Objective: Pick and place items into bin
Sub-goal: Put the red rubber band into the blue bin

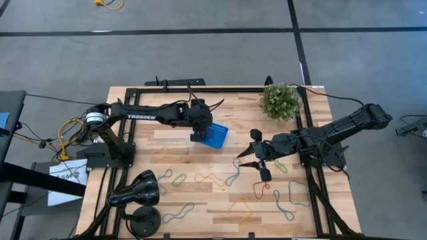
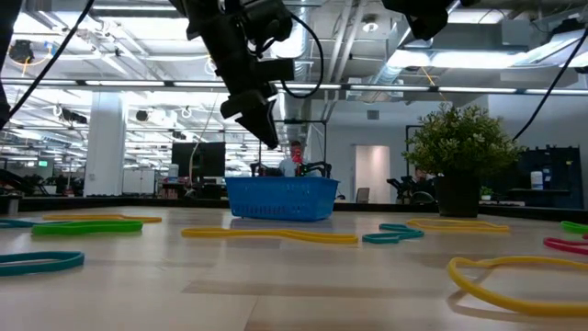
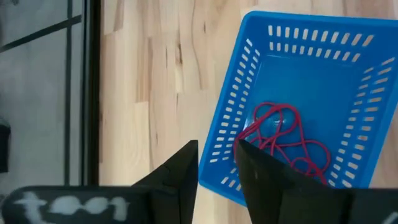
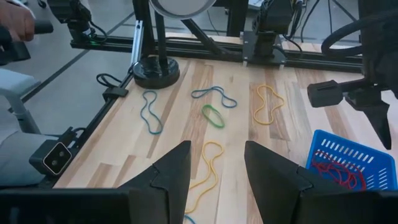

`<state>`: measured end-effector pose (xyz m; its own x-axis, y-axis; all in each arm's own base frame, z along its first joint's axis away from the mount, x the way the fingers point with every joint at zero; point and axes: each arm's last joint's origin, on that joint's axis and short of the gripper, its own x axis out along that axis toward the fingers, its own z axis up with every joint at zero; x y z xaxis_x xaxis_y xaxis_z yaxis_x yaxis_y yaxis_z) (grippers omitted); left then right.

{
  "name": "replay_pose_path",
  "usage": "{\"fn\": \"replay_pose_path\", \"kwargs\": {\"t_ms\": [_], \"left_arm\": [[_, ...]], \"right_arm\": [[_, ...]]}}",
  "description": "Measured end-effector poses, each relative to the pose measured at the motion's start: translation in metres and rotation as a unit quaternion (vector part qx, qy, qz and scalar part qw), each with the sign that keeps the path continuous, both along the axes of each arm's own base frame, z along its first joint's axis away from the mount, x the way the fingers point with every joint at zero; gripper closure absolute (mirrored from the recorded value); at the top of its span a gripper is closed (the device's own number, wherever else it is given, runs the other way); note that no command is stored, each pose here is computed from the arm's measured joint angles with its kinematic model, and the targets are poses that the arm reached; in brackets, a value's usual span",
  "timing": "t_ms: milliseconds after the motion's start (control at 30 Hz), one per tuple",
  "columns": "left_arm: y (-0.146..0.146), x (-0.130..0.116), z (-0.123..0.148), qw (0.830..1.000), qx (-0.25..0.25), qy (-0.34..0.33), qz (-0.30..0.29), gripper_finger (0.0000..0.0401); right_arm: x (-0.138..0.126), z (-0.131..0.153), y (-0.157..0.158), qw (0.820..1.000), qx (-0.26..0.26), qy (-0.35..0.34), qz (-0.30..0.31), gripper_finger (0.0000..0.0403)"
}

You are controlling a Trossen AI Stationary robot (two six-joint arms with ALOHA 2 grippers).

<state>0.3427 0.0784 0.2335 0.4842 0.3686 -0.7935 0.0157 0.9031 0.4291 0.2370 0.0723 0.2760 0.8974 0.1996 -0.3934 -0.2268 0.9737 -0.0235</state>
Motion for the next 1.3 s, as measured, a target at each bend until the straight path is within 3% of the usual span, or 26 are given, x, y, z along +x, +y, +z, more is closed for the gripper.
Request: {"fn": "replay_pose_path", "kwargs": {"t_ms": [167,367,533,667,900,1033,1300], "left_arm": [[-0.005,-0.01,0.017,1.0,-0.017,-0.02,0.011,0.0301],[-0.023,-0.036,0.07,0.992,-0.041,-0.121,-0.015,0.0301],[-0.038,-0.062,0.105,0.981,-0.049,-0.188,-0.02,0.0301],[-0.048,-0.076,0.121,0.973,-0.058,-0.219,-0.038,0.0301],[-0.057,-0.081,0.127,0.969,-0.069,-0.232,-0.044,0.0301],[-0.059,-0.082,0.124,0.971,-0.078,-0.223,-0.04,0.0301],[-0.069,-0.081,0.118,0.972,-0.076,-0.213,-0.063,0.0301]], "right_arm": [[0.0,0.0,0.0,1.0,0.0,0.0,0.0,0.0255],[-0.001,-0.001,0.0,1.0,0.005,0.009,-0.003,0.0255],[-0.011,-0.018,0.003,0.992,0.045,0.12,-0.017,0.0255],[-0.02,-0.044,0.01,0.962,0.077,0.255,-0.068,0.0255],[-0.043,-0.058,0.021,0.908,0.112,0.383,-0.124,0.0255],[-0.048,-0.067,0.023,0.886,0.097,0.429,-0.144,0.0255],[-0.033,-0.112,0.039,0.846,0.033,0.521,-0.106,0.0255]]}}
